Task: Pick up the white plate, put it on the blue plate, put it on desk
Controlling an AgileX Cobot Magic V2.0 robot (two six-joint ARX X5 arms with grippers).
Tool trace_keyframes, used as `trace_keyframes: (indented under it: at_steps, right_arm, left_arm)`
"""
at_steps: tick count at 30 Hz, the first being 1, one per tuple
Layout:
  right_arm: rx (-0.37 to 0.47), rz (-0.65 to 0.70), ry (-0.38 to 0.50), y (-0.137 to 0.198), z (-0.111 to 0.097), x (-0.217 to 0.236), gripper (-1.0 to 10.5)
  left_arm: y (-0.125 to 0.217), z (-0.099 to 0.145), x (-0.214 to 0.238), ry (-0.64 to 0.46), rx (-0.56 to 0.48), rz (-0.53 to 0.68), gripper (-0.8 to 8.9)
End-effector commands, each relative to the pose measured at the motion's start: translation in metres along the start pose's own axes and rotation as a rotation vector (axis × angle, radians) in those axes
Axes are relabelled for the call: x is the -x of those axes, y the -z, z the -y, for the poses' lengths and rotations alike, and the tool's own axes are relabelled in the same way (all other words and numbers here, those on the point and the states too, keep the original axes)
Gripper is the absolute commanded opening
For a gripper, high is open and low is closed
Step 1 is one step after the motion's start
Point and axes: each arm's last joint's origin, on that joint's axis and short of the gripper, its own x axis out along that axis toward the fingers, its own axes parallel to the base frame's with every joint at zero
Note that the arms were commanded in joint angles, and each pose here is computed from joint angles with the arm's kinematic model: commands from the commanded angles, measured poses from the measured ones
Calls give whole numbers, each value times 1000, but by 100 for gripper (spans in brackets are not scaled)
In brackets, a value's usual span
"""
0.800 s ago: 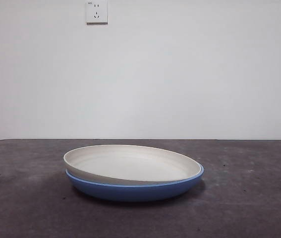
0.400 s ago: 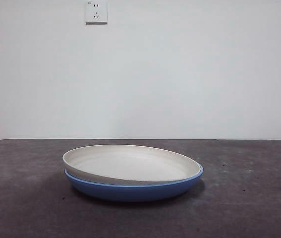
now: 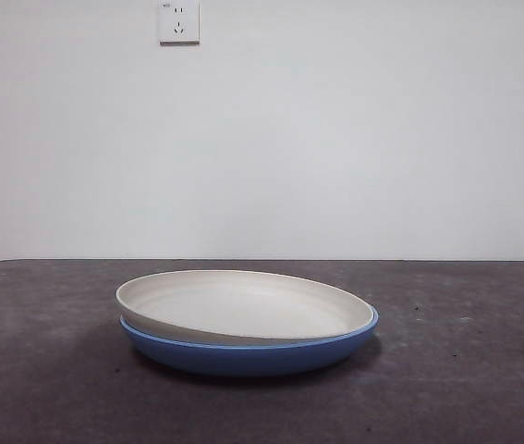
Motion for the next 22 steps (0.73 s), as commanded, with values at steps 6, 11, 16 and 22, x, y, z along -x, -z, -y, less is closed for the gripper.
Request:
trace_keyframes:
  at_steps: [6, 11, 16, 22]
  right_arm:
    - [-12, -60, 10, 4, 1, 2, 15]
    - [-11, -60, 10, 4, 1, 2, 14]
    - [-11, -60, 10, 4, 1, 2, 14]
    - [-12, -60, 10, 4, 1, 2, 15]
  left_arm:
    - [4, -1, 0, -4, -28, 18, 20]
    - [4, -1, 0, -4, -28, 18, 20]
    - [4, -1, 0, -4, -28, 18, 20]
    - [4, -1, 0, -4, -28, 18, 20]
